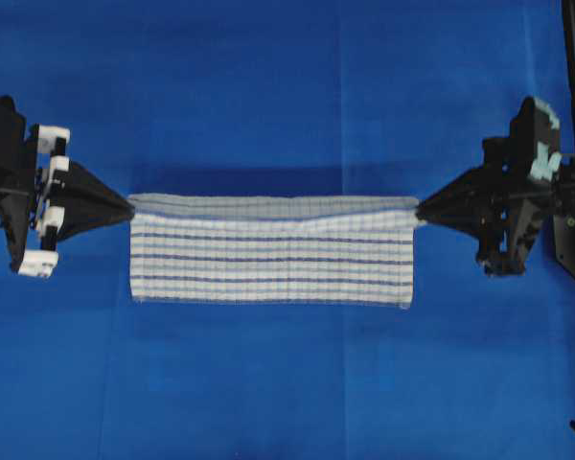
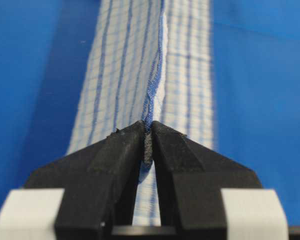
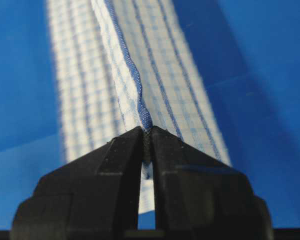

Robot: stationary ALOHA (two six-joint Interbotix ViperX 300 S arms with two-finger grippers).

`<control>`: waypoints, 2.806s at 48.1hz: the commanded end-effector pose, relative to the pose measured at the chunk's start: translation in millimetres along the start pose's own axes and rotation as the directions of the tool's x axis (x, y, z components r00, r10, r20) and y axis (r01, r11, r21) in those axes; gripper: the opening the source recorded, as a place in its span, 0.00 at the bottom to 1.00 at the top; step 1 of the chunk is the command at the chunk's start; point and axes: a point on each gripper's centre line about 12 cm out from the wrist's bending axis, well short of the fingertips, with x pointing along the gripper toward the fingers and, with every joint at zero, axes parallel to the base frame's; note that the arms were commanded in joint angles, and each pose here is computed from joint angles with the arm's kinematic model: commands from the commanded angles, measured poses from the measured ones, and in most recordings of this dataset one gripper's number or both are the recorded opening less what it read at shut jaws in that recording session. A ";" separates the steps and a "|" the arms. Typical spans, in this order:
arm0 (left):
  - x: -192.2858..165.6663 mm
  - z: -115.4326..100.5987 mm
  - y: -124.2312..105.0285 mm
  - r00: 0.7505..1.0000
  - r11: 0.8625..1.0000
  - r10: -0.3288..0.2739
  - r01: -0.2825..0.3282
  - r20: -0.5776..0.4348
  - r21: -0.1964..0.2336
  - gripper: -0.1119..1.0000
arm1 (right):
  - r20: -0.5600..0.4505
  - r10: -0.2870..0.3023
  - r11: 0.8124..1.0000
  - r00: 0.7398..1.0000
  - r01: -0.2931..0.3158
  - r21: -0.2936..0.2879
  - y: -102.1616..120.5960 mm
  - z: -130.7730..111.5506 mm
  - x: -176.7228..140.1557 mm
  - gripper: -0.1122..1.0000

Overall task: Fold the blue towel.
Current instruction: 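Pull both far corners toward the near edge, folding towel in half, then open both grippers and lift them off the folded towel, then grasp the folded towel's far corners with both grippers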

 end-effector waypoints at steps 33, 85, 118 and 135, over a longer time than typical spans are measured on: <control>28.4 -22.7 -13.0 0.990 0.999 -0.028 0.032 -0.140 0.023 0.16 | -0.136 -0.011 0.999 0.991 0.005 -0.046 19.6 -19.7 36.3 0.21; 24.7 0.9 37.5 0.980 0.983 0.154 -0.165 -0.129 -0.082 0.78 | -0.051 -0.146 0.988 0.988 0.143 -0.062 -22.8 4.6 36.6 0.85; 63.9 -56.7 62.4 0.902 0.970 0.213 -0.240 -0.375 -0.025 0.70 | -0.153 -0.274 0.959 0.949 0.259 -0.113 -48.9 -27.2 78.1 0.74; 68.1 -59.0 52.7 0.899 0.978 0.189 -0.210 -0.394 -0.011 0.11 | -0.171 -0.253 0.963 0.952 0.230 -0.140 -40.9 -32.9 79.2 0.11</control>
